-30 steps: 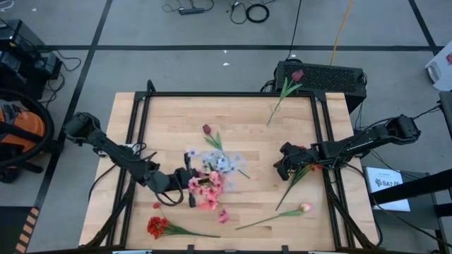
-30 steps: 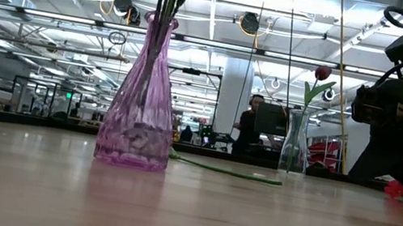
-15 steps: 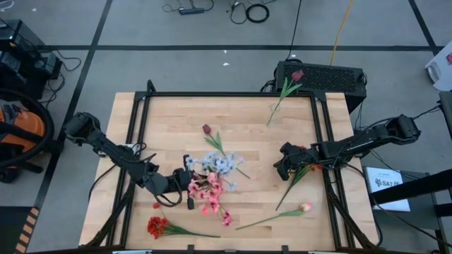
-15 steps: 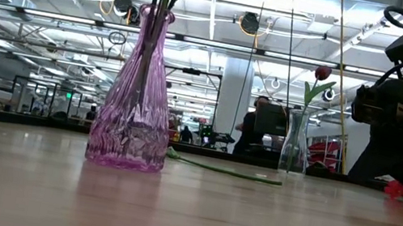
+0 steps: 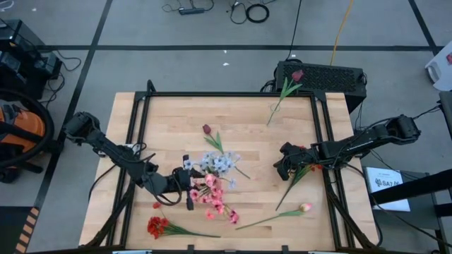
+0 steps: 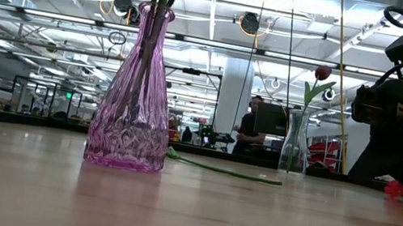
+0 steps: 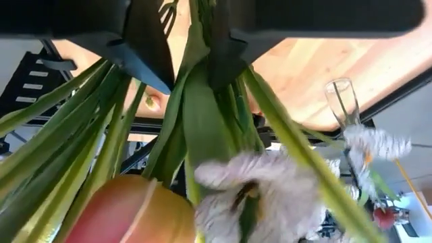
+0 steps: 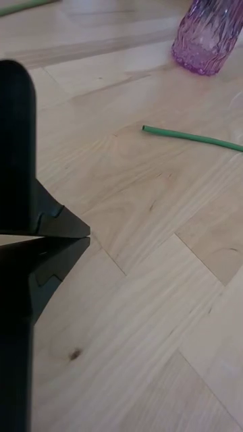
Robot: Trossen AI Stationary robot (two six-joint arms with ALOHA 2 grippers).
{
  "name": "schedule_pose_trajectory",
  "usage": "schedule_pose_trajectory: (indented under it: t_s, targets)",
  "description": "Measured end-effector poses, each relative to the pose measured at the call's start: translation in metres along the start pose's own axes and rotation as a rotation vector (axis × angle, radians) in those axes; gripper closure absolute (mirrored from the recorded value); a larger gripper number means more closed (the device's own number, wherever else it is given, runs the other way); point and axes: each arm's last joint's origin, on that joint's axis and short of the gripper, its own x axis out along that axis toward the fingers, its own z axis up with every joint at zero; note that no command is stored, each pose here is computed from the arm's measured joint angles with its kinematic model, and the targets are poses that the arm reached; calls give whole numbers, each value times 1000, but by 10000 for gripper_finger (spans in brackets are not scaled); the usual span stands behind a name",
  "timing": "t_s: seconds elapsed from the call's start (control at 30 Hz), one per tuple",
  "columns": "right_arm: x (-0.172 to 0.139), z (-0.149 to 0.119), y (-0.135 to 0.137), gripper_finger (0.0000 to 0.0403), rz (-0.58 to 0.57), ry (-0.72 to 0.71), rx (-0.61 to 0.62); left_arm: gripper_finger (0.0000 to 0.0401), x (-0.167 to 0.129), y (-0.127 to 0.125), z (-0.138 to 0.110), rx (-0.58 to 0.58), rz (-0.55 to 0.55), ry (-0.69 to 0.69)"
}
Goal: Sort flowers into vase by color
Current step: Put the top pink flower into the purple vase, then put the dark red flower into the transparent vase
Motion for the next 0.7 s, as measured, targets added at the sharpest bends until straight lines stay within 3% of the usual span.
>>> schedule_pose_trajectory:
  t_s: [0.13,0.47,0.6,0.7]
  targets:
    - [0,0,0,403,0,0,2,269,-9,2,10,23,-15,-14]
    - [0,2,3,403,30,-23,71,267,-53,11,35,28,-94,14]
    - [-2,12,13,403,141,-120,47,267,-68,20,31,18,-100,123]
    - [-6,24,25,403,228,-271,23,267,-78,28,24,-20,-79,221]
